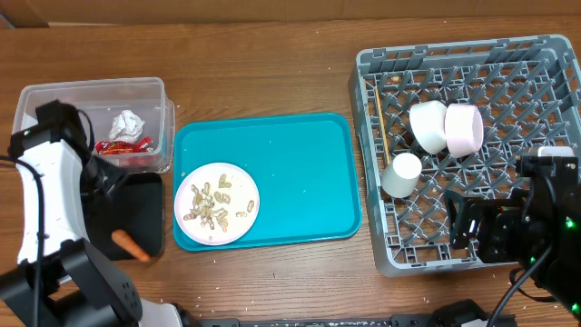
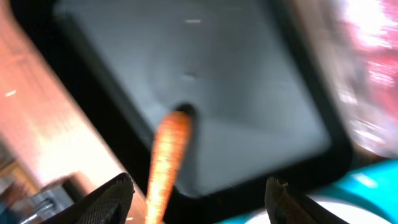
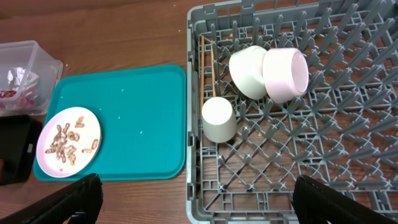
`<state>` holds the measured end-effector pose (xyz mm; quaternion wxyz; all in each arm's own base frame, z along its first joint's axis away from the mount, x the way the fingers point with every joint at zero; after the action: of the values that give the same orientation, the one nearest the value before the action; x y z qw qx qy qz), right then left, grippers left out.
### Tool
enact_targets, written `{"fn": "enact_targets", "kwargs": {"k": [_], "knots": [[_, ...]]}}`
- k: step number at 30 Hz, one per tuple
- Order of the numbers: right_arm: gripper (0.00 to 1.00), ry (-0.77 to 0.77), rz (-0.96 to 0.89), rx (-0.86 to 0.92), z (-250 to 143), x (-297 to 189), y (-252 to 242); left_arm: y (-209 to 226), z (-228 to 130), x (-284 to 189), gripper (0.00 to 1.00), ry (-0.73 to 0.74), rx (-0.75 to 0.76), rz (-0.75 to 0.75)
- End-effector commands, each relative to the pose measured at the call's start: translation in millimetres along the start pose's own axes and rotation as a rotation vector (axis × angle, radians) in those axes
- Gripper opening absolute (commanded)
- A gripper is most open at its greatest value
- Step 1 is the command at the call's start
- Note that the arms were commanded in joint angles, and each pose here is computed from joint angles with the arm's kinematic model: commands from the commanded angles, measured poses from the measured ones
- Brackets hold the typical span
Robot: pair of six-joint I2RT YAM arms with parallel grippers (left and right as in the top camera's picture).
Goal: Sort waste into correct bins and load items into the dishwasher
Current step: 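Return the left gripper to the white plate and grip its rim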
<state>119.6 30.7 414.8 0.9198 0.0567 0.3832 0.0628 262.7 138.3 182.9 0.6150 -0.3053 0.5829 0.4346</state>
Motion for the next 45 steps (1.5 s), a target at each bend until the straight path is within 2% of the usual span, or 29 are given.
{"fn": "enact_targets", "kwargs": {"k": [1,6,10,14,17,19,22,27,30,32,37,42,45], "knots": [[1.00,-0.005,-0.006,0.000,0.1,-0.1,-0.6,-29.6,-21.0,-41.4,0.70,-0.044,0.180,-0.205],[1.00,-0.005,-0.006,0.000,0.1,-0.1,-0.6,-77.7,-79.2,-67.6,0.69,-0.128,0.524,-0.294],[1.00,-0.005,-0.006,0.000,0.1,-0.1,-0.6,-110.4,-143.6,-57.0,0.70,-0.157,0.823,-0.281],[1.00,-0.004,-0.006,0.000,0.1,-0.1,-0.6,-125.9,-195.3,-20.3,0.73,-0.184,0.962,-0.201],[1.00,-0.004,-0.006,0.000,0.0,-0.1,-0.6,-133.9,-222.1,9.7,0.64,-0.167,1.029,-0.168],[1.00,-0.004,-0.006,0.000,0.1,-0.1,-0.6,-140.2,-233.5,26.7,0.59,-0.154,1.040,-0.148],[1.00,-0.008,-0.005,0.000,0.8,-0.1,-0.4,-151.0,-243.1,44.7,0.46,-0.146,1.060,-0.134],[1.00,-0.008,-0.005,0.000,0.7,-0.1,-0.4,-160.9,-252.9,70.0,0.33,-0.130,1.061,-0.106],[1.00,-0.008,-0.005,0.000,0.7,-0.1,-0.4,-160.1,-257.6,79.2,0.28,-0.116,1.050,-0.079],[1.00,-0.008,-0.005,0.000,0.8,-0.1,-0.4,-159.9,-259.9,81.0,0.27,-0.116,1.058,-0.072],[1.00,-0.008,-0.005,0.000,0.7,-0.1,-0.4,-153.8,-259.0,74.8,0.32,-0.117,1.036,-0.031],[1.00,-0.008,-0.005,0.000,0.8,-0.1,-0.4,-151.4,-248.7,60.2,0.35,-0.209,0.998,0.034],[1.00,-0.008,-0.005,0.000,0.8,-0.1,-0.4,-155.2,-251.1,56.4,0.36,-0.222,1.001,0.018]]}}
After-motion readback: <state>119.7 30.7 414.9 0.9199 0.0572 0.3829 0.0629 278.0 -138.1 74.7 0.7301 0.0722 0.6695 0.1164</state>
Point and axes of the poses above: each gripper's point midway between its finger pads, its own x axis out along the fingers, its own y axis along the line the jaws close on, z = x × y, the point moved 7 cm from there along -x, back along the fingers, and after that the axes turned 1 degree about -x, right-handed, at the moved point
